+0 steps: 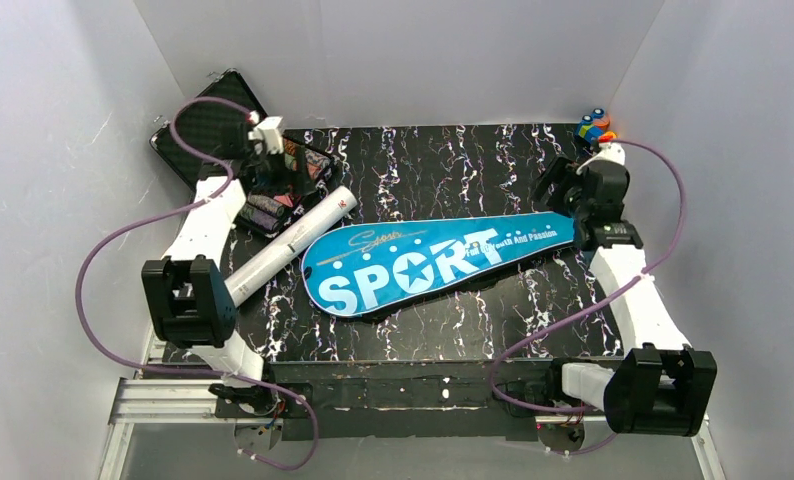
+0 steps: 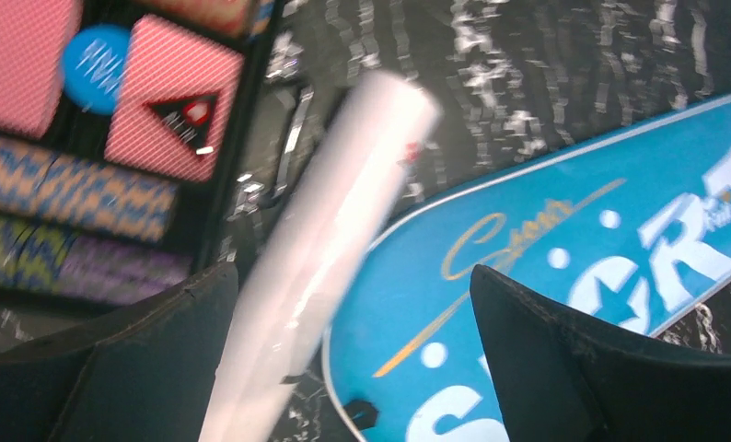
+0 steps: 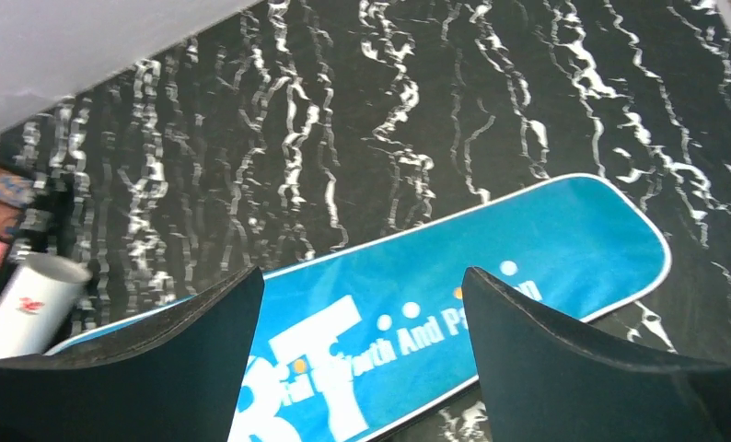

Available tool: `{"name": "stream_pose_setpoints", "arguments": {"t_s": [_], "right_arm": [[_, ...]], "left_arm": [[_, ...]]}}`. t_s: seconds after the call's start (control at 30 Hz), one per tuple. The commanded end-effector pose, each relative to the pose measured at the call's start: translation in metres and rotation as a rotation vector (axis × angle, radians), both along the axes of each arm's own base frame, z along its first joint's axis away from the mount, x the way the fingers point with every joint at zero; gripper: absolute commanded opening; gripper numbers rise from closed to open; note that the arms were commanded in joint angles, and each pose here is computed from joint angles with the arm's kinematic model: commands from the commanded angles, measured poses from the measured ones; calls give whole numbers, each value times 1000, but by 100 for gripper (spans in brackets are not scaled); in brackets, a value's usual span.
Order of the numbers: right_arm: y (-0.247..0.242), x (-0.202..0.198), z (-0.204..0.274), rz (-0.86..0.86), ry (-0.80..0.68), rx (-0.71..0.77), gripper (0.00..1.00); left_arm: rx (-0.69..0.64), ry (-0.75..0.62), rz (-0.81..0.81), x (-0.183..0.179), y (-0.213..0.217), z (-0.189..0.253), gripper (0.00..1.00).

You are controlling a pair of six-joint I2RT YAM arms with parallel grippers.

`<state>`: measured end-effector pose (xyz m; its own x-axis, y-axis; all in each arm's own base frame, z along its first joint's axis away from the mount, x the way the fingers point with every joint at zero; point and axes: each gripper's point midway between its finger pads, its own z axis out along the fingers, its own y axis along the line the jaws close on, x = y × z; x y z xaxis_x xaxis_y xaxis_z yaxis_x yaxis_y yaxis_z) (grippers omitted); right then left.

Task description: Pack up the badminton gear

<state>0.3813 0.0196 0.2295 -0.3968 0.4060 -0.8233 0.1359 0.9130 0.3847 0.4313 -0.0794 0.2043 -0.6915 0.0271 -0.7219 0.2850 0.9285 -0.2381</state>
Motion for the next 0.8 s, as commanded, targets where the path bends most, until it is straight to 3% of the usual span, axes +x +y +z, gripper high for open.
{"name": "stream_pose_setpoints", "arguments": {"t_s": [0.0, 0.2, 0.37, 0.5, 0.77], "right_arm": [[-29, 8, -6, -108, -118, -152, 88], [-66, -6, -65, -233, -61, -331, 88], [-72, -7, -98, -260, -74, -348, 87], [-70, -7, -112, -249, -100, -355, 87], [-73, -16, -118, -281, -170, -358, 87]], "left_arm": [[-71, -112, 137, 3, 53, 6, 98], [-89, -142, 283, -4, 96, -75, 98], [-68, -223, 350, -8, 107, -100, 98], [-43, -359, 393, -16, 115, -96, 98], [-55, -633, 306, -53, 95, -88, 98]]}}
